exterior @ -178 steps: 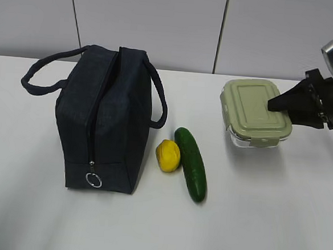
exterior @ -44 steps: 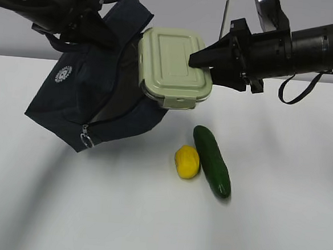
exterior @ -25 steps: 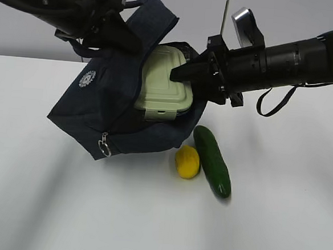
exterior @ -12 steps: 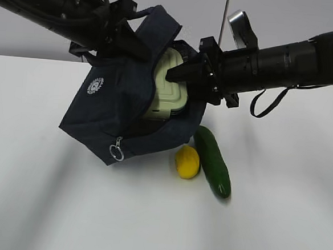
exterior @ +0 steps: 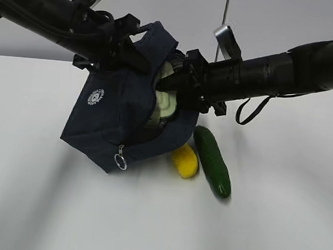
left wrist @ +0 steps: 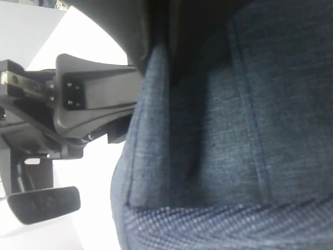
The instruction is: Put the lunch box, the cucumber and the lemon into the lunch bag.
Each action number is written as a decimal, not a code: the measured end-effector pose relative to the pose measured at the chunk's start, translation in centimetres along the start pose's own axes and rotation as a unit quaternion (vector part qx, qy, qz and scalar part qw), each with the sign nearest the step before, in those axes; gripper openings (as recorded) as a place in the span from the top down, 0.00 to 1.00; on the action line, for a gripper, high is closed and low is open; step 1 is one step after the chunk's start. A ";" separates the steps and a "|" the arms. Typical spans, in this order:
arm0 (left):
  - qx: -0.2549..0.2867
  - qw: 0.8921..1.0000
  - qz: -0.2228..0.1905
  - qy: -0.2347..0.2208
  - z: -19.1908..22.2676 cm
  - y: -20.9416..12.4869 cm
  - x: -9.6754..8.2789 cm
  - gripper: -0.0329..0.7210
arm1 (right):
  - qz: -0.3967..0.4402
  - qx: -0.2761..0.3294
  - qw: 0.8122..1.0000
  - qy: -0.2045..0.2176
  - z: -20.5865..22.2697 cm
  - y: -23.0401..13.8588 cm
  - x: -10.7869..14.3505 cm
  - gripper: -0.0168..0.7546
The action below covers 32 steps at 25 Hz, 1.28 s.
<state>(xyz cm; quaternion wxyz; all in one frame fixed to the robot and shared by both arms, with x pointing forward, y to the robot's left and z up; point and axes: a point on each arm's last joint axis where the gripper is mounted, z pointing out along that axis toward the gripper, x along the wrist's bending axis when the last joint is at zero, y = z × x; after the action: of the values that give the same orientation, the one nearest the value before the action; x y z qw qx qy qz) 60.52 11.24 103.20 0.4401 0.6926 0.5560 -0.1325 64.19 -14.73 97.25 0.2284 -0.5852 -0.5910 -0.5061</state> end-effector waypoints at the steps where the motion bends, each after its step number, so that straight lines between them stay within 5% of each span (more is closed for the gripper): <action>1: 0.000 1.000 0.000 0.001 0.0 0.0 0.0 0.97 | -0.003 0.001 1.000 0.000 0.4 0.1 0.0 0.52; 20: 0.000 1.000 -0.028 0.007 -0.9 0.7 2.5 0.97 | -0.008 0.012 1.000 0.001 2.2 0.3 -0.6 0.52; 32: -0.002 0.999 -0.031 -0.011 -0.8 0.8 2.3 0.97 | -0.010 0.009 1.000 -0.006 2.2 0.4 -0.7 0.52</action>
<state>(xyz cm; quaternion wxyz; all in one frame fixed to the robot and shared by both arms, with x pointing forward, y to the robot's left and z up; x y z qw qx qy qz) 61.77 13.37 102.42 0.4432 0.6725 0.5727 -0.1528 65.42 -13.25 95.90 0.2251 -0.5800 -0.6031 -0.4992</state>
